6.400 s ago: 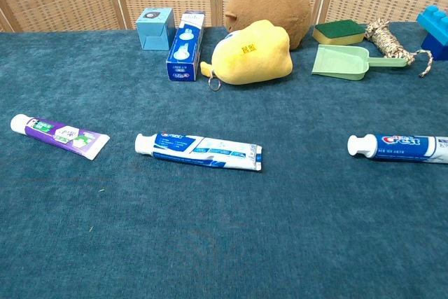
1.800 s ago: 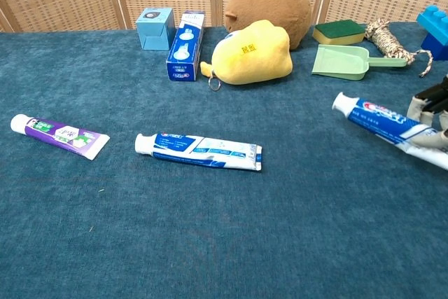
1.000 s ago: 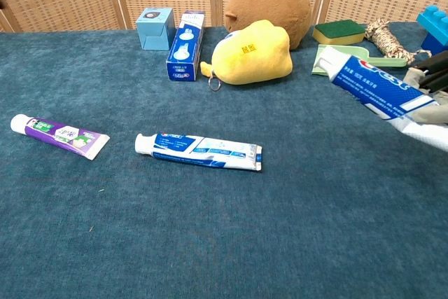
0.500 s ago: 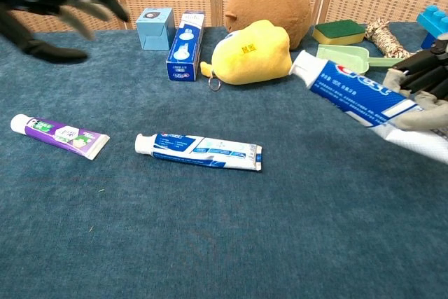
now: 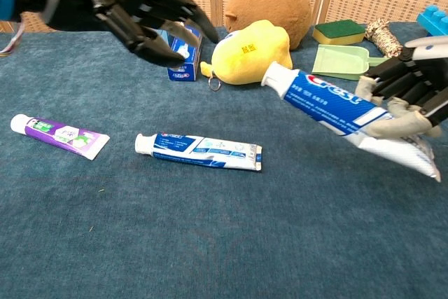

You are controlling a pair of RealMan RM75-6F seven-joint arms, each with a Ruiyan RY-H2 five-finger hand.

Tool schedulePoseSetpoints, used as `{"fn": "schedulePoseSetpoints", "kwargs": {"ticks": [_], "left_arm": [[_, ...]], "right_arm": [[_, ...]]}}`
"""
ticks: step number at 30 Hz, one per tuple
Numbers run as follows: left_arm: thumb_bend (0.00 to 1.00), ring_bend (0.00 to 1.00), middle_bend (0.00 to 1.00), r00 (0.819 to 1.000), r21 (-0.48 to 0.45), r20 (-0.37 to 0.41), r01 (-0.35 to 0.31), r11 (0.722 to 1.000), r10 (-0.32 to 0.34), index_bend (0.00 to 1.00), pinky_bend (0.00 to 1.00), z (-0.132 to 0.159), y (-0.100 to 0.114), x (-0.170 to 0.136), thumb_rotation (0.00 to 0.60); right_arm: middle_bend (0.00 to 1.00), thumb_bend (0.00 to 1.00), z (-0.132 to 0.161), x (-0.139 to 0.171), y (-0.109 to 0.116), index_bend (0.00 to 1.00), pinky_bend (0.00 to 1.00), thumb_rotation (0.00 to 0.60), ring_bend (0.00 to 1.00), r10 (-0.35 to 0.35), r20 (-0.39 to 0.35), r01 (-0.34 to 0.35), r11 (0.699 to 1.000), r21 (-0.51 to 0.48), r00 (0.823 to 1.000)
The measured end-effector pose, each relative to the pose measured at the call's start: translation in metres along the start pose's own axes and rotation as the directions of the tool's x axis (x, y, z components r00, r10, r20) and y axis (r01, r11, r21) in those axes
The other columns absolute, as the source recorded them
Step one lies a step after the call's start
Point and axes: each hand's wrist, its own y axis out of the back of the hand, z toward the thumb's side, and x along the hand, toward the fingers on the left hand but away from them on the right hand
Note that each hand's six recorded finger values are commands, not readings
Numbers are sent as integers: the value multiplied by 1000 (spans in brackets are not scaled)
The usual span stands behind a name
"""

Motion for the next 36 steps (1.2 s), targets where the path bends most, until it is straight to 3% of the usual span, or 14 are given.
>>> {"fn": "schedulePoseSetpoints", "kwargs": {"ticks": [13,36], "left_arm": [[316,82,102,997,-68,-11,82,994,-83,255,228,11,-14,31,600],[323,82,102,993,-110,12,116,987,-115,280,253,21,-21,42,600]], "right_arm": [[791,470,18,-4,-7,983,741,600,728,0,-42,-1,1000,-23,999],[791,469,31,-9,-16,983,742,600,728,24,-68,-26,999,-30,997]]}}
